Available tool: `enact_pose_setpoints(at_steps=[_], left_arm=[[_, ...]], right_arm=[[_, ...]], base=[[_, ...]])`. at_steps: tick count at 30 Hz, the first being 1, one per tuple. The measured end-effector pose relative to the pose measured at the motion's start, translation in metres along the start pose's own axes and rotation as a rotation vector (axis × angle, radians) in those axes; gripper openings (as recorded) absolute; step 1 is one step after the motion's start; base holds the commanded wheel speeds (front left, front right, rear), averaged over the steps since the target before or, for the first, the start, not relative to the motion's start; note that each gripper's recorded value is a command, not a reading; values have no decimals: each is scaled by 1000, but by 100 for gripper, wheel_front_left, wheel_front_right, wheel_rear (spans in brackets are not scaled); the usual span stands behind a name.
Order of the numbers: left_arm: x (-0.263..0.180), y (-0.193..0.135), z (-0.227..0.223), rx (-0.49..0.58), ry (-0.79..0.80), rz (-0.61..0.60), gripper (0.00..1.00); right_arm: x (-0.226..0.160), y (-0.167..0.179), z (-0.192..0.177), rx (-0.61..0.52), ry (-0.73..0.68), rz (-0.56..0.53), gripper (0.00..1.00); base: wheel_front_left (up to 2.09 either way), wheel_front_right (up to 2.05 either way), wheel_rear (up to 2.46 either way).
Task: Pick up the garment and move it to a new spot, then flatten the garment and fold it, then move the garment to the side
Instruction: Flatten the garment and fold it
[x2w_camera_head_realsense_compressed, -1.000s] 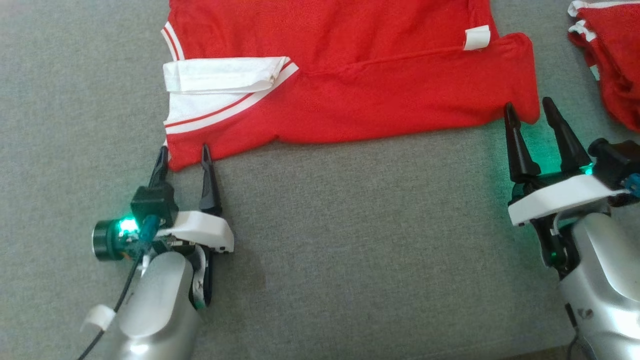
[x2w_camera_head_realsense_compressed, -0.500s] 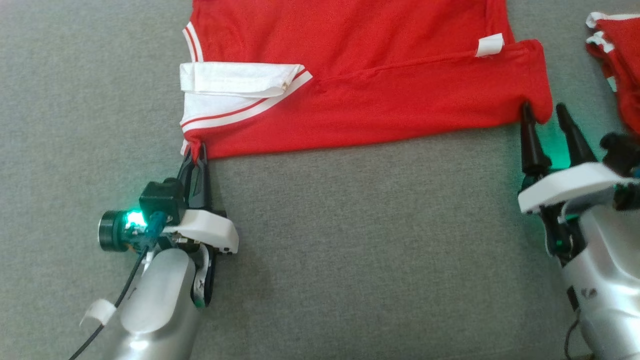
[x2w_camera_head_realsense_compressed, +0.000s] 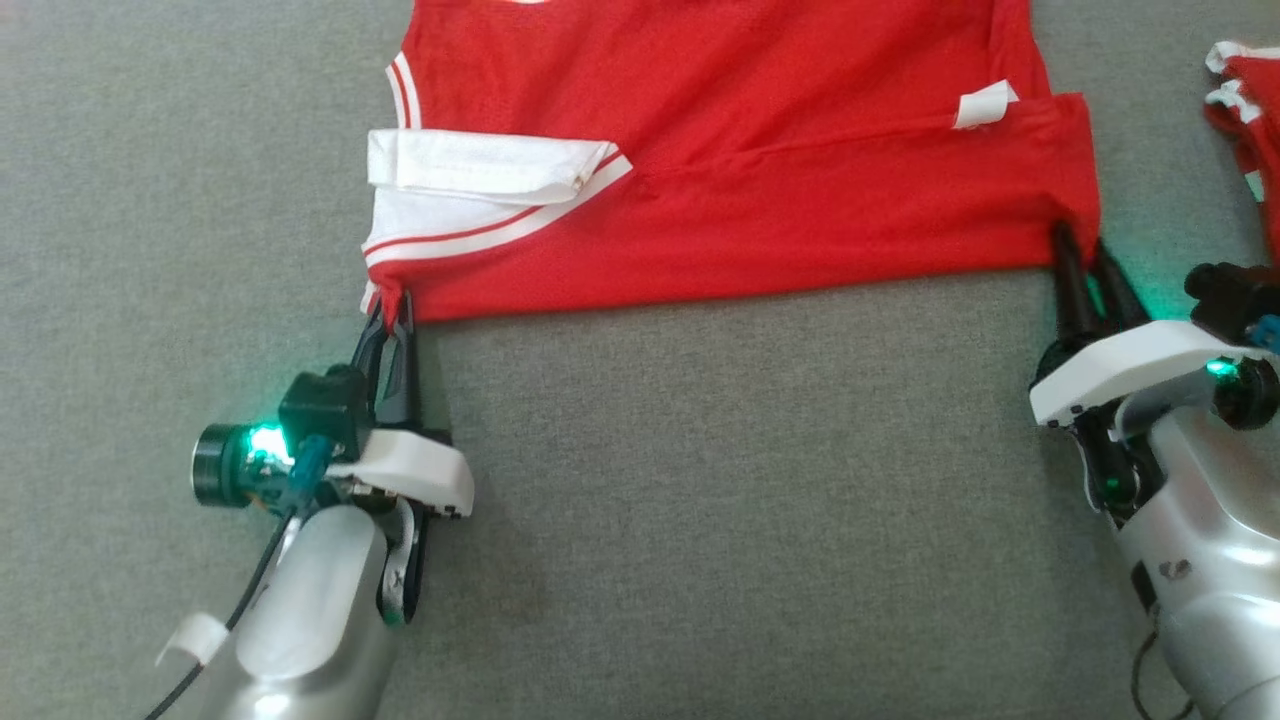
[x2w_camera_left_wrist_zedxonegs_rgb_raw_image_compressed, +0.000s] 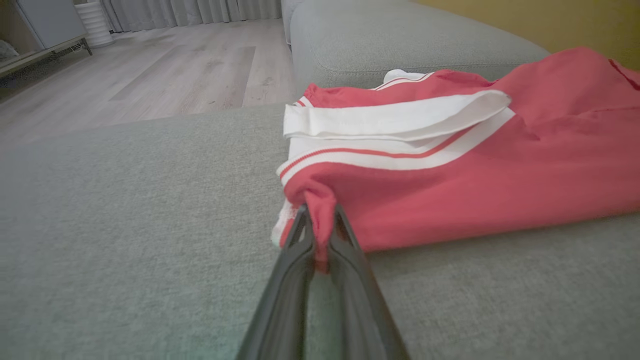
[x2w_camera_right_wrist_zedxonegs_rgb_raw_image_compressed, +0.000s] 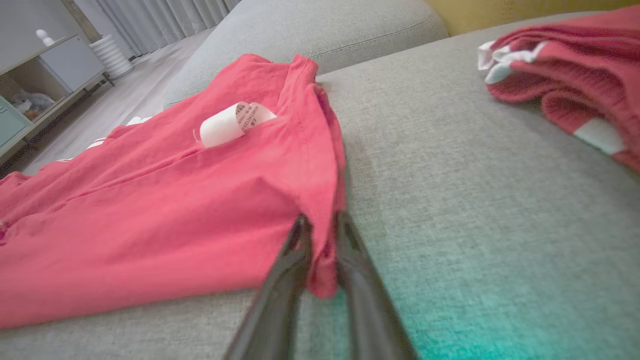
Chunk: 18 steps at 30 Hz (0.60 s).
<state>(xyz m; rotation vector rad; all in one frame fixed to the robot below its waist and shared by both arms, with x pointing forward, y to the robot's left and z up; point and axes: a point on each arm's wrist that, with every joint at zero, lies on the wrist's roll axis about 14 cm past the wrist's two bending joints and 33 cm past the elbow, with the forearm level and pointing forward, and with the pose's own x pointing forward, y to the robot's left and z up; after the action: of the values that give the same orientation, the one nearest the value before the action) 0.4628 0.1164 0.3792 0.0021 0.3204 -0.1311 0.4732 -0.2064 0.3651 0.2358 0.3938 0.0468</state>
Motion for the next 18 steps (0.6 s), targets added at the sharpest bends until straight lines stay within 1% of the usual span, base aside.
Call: enact_pose_setpoints(at_steps=[3,7,13,18], left_arm=[[-5,1,0,3,-7,1,0],[-17,-3,5,2,-32,-12,0],[-50,-14,-7,-8,-23,-44,0],[-84,-21,-28,-11,27,-66,0]], right_arm=[[-3,1,3,-6,-4,14,0],[-17,-2,4,-10,-12,25,0],[-54,-12,-11,-30,21,41,0],[-88,-29,-27,-45,62,26,0]], base=[[0,0,0],[0,0,0],[0,0,0],[0,0,0]])
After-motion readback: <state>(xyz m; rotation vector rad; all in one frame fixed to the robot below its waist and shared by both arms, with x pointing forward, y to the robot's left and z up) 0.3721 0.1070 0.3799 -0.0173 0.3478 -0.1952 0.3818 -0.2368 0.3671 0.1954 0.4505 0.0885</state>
